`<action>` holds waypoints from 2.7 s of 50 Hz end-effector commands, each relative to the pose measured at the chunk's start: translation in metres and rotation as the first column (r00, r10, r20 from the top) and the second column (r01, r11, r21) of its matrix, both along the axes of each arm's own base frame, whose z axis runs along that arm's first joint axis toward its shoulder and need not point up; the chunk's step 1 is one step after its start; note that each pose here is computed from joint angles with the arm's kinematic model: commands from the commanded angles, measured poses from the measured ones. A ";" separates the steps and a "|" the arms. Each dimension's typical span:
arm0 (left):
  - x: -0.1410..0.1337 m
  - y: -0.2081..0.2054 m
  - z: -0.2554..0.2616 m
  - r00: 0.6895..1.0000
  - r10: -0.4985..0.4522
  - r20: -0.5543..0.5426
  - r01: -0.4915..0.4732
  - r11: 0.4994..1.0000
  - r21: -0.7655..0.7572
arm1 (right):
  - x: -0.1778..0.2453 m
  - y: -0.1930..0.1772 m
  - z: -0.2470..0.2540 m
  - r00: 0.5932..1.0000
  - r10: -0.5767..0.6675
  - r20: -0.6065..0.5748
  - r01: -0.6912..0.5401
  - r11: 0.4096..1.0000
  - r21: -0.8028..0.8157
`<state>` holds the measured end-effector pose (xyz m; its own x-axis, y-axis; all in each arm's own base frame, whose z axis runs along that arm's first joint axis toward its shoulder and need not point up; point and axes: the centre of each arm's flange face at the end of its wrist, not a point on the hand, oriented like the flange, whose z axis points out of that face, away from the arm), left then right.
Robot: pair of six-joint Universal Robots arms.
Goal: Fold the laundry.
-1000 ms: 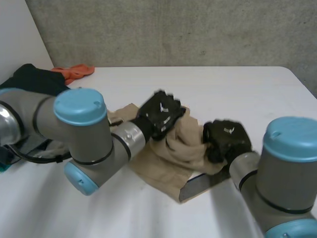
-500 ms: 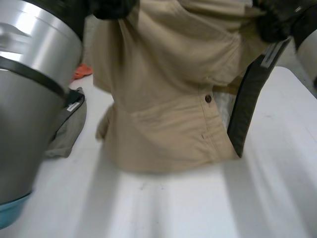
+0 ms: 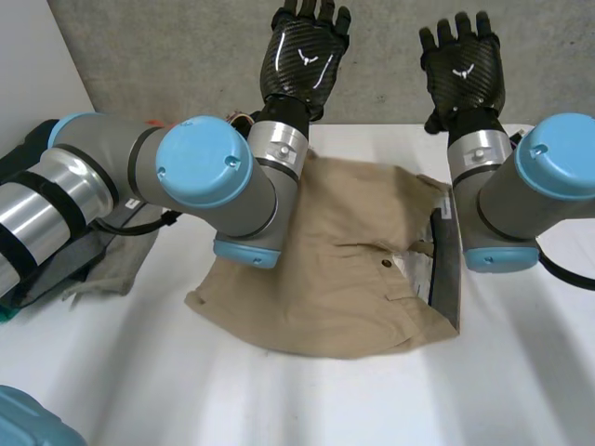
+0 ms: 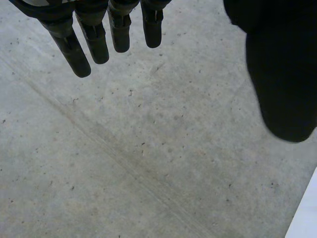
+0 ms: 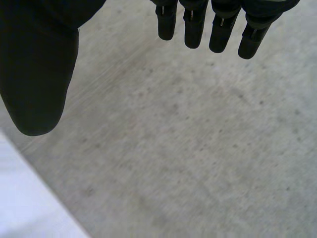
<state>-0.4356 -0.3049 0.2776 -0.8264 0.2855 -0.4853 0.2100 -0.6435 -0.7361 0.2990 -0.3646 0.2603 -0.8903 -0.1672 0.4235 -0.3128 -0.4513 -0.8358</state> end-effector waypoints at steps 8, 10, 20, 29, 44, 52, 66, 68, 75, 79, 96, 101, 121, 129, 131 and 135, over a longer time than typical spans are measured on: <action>0.098 0.053 0.009 0.997 0.081 0.010 -0.080 0.940 0.332 | -0.043 0.084 -0.020 0.948 0.236 -0.214 -0.100 0.860 0.501; 0.108 0.067 0.004 0.997 0.075 0.030 -0.080 0.921 0.381 | -0.048 0.103 -0.027 0.932 0.286 -0.222 -0.104 0.799 0.593; 0.169 0.135 -0.053 0.982 0.060 0.181 -0.164 0.752 0.639 | -0.054 0.145 -0.071 0.855 0.446 -0.266 -0.122 0.669 0.733; 0.203 0.126 -0.095 0.962 0.110 0.251 -0.265 0.604 0.751 | -0.048 0.139 -0.116 0.841 0.458 -0.288 -0.128 0.686 0.716; 0.195 0.096 -0.130 0.977 0.004 0.211 -0.175 0.574 0.800 | -0.057 0.112 -0.125 0.895 0.289 -0.341 -0.006 0.772 0.636; 0.184 0.075 -0.143 0.980 0.001 0.199 -0.156 0.622 0.767 | -0.065 0.104 -0.117 0.952 0.154 -0.264 0.053 0.767 0.640; 0.156 0.067 -0.157 0.974 -0.070 0.215 -0.120 0.647 0.753 | -0.066 0.103 -0.104 0.961 0.129 -0.244 0.052 0.783 0.620; 0.153 0.071 -0.155 0.973 -0.078 0.217 -0.116 0.648 0.752 | -0.067 0.101 -0.102 0.962 0.124 -0.243 0.054 0.787 0.615; 0.160 0.076 -0.101 0.983 -0.042 0.176 -0.095 0.710 0.698 | -0.067 0.105 -0.076 0.954 0.130 -0.270 0.055 0.810 0.583; 0.167 0.090 -0.061 0.987 -0.034 0.156 -0.080 0.741 0.667 | -0.070 0.114 -0.036 0.935 0.139 -0.327 0.070 0.832 0.551; 0.190 0.127 0.059 0.999 0.033 0.027 -0.042 0.882 0.469 | -0.087 0.142 0.077 0.894 0.060 -0.444 0.096 0.942 0.321; 0.165 0.085 -0.004 0.991 0.014 0.129 -0.092 0.782 0.616 | -0.071 0.122 0.030 0.872 0.150 -0.465 0.090 0.886 0.456; 0.102 -0.046 0.101 0.964 0.106 -0.245 -0.105 0.994 0.015 | -0.030 0.011 0.109 0.982 -0.190 0.015 0.178 0.882 -0.436; 0.115 -0.027 0.146 0.927 0.110 -0.358 -0.150 0.985 -0.085 | -0.022 0.017 0.118 0.988 -0.152 -0.018 0.132 0.908 -0.398; 0.115 -0.030 0.127 0.938 0.133 -0.319 -0.149 0.989 -0.024 | -0.021 0.017 0.111 0.988 -0.147 -0.045 0.121 0.927 -0.356; 0.116 -0.027 0.084 0.958 0.165 -0.233 -0.147 0.984 0.097 | -0.018 0.016 0.079 0.985 -0.119 -0.123 0.091 0.972 -0.216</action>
